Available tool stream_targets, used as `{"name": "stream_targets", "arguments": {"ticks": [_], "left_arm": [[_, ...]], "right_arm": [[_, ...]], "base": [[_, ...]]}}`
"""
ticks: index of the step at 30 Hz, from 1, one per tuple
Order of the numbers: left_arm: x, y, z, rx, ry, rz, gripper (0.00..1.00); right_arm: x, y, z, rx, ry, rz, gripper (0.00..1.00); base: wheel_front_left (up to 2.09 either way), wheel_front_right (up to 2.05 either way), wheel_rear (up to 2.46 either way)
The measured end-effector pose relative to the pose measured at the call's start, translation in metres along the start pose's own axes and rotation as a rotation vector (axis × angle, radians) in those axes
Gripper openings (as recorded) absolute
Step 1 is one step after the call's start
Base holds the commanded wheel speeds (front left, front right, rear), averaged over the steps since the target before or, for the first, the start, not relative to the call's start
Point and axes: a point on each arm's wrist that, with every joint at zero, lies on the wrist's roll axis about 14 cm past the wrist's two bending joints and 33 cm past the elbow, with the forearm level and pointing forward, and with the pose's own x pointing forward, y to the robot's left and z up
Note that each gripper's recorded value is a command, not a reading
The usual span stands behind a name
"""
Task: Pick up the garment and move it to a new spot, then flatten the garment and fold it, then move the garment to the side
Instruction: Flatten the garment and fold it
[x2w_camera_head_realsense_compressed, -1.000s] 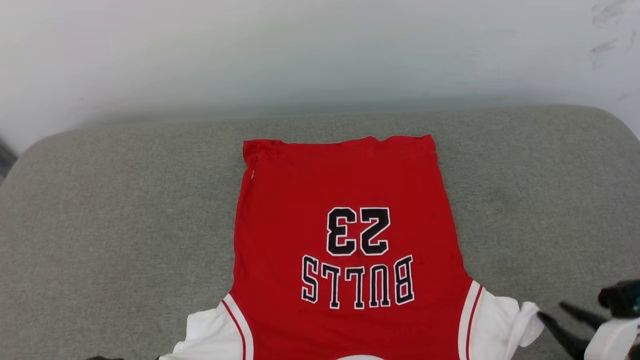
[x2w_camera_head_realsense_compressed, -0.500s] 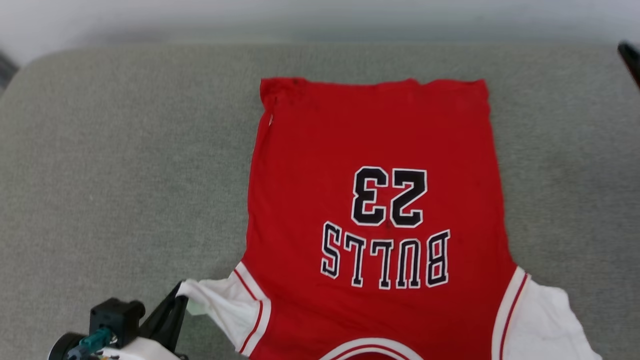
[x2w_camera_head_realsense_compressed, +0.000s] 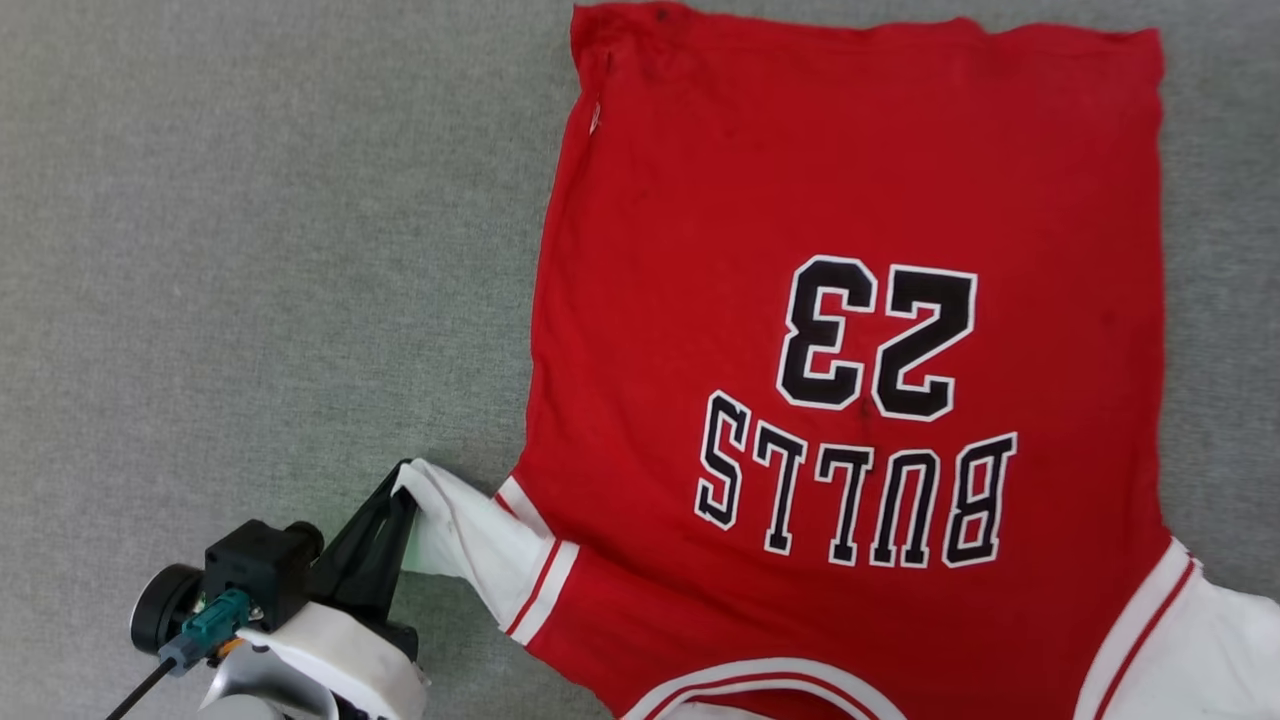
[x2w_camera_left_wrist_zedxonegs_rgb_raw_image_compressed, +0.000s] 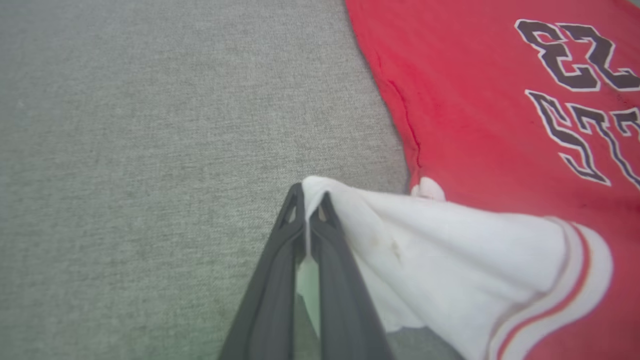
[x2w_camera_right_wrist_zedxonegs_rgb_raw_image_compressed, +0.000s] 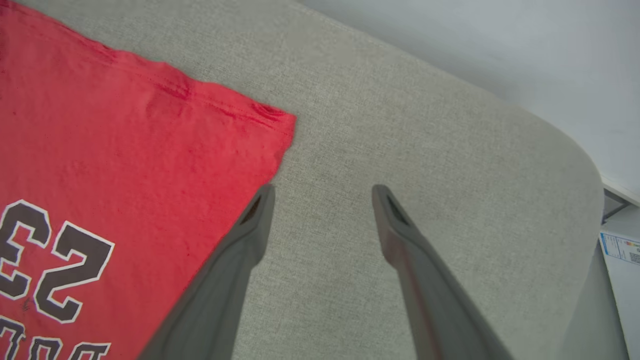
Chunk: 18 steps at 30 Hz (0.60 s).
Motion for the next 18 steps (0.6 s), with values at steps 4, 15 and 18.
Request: {"name": "stream_targets", "arguments": {"ticks": [4,15,18], "left_arm": [[0.008,0.002,-0.006,0.006,0.015,0.007,0.00],[0.027,0.009,-0.016,0.013,0.026,0.032,0.00],[0.028,0.009,-0.017,0.015,0.028,0.034,0.00]], "right_arm": [[0.029,0.010,-0.013,0.004,0.156,0.023,1.00],[0.106,0.047,-0.058,-0.010,0.363,0.112,1.00],[0.110,0.049,-0.062,-0.011,0.357,0.117,1.00]], "base": [[0.00,0.00,0.00],[0.00,0.00,0.00],[0.00,0.00,0.00]]}}
